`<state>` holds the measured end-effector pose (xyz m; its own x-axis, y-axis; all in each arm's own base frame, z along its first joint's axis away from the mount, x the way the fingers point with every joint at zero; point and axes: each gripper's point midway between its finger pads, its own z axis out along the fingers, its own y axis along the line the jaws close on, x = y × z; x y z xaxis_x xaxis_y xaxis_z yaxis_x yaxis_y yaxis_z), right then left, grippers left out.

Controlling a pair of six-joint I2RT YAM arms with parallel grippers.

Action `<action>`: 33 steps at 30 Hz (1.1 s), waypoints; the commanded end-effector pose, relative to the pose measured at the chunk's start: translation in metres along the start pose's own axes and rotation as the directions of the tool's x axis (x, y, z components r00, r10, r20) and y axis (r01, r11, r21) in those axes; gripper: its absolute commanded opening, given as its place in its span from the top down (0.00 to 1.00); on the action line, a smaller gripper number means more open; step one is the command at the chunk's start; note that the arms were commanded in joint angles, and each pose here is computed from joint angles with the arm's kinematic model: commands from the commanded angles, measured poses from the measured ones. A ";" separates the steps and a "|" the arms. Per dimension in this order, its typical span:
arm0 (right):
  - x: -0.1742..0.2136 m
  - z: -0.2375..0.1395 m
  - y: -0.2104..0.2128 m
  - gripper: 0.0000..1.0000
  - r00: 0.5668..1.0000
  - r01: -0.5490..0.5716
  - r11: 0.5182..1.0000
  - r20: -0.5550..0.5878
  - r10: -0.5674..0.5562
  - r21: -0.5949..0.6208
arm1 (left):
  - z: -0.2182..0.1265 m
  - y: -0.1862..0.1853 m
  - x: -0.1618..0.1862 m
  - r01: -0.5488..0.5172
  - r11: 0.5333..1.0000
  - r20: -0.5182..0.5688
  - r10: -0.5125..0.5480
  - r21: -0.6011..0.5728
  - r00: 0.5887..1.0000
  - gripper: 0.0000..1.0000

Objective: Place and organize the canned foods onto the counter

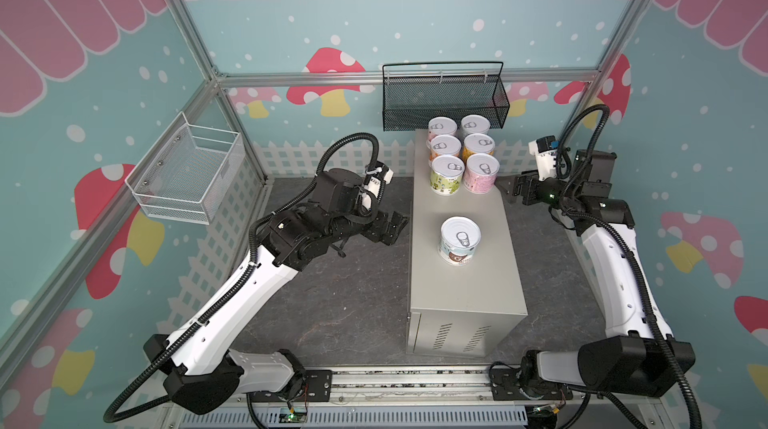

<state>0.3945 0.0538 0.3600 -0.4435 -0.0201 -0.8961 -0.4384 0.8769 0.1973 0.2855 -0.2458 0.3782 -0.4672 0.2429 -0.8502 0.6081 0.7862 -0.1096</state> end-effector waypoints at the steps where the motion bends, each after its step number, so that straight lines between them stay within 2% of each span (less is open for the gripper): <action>1: 0.006 0.002 -0.002 0.01 1.000 0.020 1.000 -0.017 -0.020 0.012 | -0.007 -0.003 -0.005 -0.012 1.000 0.028 0.012 0.012 1.000 0.00; 13: -0.039 -0.027 -0.004 0.01 0.996 0.071 0.990 0.040 -0.076 0.119 | -0.006 -0.002 -0.003 -0.015 1.000 0.025 0.015 0.007 1.000 0.01; 22: -0.058 -0.037 0.013 0.01 0.991 0.106 0.992 0.071 -0.111 0.066 | -0.006 -0.002 -0.001 -0.013 1.000 0.026 0.013 0.009 1.000 0.01; 33: -0.059 -0.027 0.029 0.00 0.991 0.126 0.992 0.054 -0.126 0.005 | -0.007 -0.003 0.001 -0.013 1.000 0.026 0.012 0.011 1.000 0.01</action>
<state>0.3898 0.0606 0.4265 -0.3502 -0.0738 -0.9338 -0.4538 0.8855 0.1002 0.2839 -0.2448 0.3755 -0.4648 0.2413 -0.8519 0.6090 0.7855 -0.1097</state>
